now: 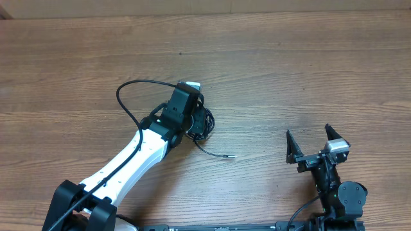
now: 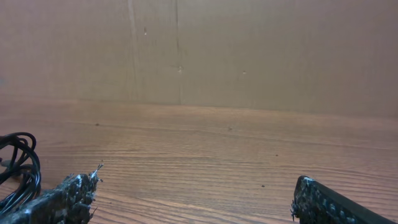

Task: Untangle cables
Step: 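Raise and rotate the held bundle with the left gripper toward center, then move the right gripper toward the bundle held by the left gripper, then grasp the cable bundle with the right gripper beside the left gripper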

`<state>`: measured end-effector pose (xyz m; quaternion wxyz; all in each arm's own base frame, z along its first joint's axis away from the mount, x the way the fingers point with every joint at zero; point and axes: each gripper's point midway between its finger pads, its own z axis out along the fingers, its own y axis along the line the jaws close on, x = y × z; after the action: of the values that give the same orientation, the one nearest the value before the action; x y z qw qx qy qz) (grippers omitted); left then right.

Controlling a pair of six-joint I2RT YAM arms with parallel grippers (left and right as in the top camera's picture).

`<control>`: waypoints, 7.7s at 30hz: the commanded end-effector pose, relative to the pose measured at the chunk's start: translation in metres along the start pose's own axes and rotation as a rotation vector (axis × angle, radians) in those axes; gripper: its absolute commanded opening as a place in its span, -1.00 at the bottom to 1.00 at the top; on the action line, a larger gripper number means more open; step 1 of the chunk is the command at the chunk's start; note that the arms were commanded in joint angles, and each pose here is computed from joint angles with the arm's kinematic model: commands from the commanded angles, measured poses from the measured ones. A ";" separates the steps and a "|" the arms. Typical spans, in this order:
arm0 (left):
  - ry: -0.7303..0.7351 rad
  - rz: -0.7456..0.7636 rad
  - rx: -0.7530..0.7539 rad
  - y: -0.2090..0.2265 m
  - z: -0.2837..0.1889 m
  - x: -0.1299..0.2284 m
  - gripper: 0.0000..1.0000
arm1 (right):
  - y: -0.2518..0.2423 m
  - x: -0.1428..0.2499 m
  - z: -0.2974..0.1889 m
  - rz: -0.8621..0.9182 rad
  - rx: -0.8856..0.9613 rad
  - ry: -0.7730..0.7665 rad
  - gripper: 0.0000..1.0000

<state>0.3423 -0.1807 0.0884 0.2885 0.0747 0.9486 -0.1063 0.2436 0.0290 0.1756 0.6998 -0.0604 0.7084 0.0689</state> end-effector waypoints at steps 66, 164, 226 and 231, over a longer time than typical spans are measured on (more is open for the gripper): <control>0.398 -0.784 0.406 -0.038 -0.044 0.004 -0.92 | -0.003 0.002 0.000 0.003 0.013 -0.003 1.00; 1.114 -1.512 0.755 -0.055 -0.140 0.002 -0.91 | 0.154 -0.115 0.006 0.290 -1.155 0.384 0.42; 1.168 -1.679 0.623 -0.054 -0.131 0.002 -0.92 | 0.216 -0.093 0.025 -0.258 -1.110 0.201 -0.92; 1.187 -1.684 0.609 -0.058 -0.131 0.003 -0.92 | 0.216 -0.090 0.026 -0.255 -1.111 0.211 -0.27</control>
<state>0.2563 -0.1991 0.1924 -0.4046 -0.4984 0.6223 -0.4480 0.2304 0.2424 0.2593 0.4875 -0.5079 0.6261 0.3353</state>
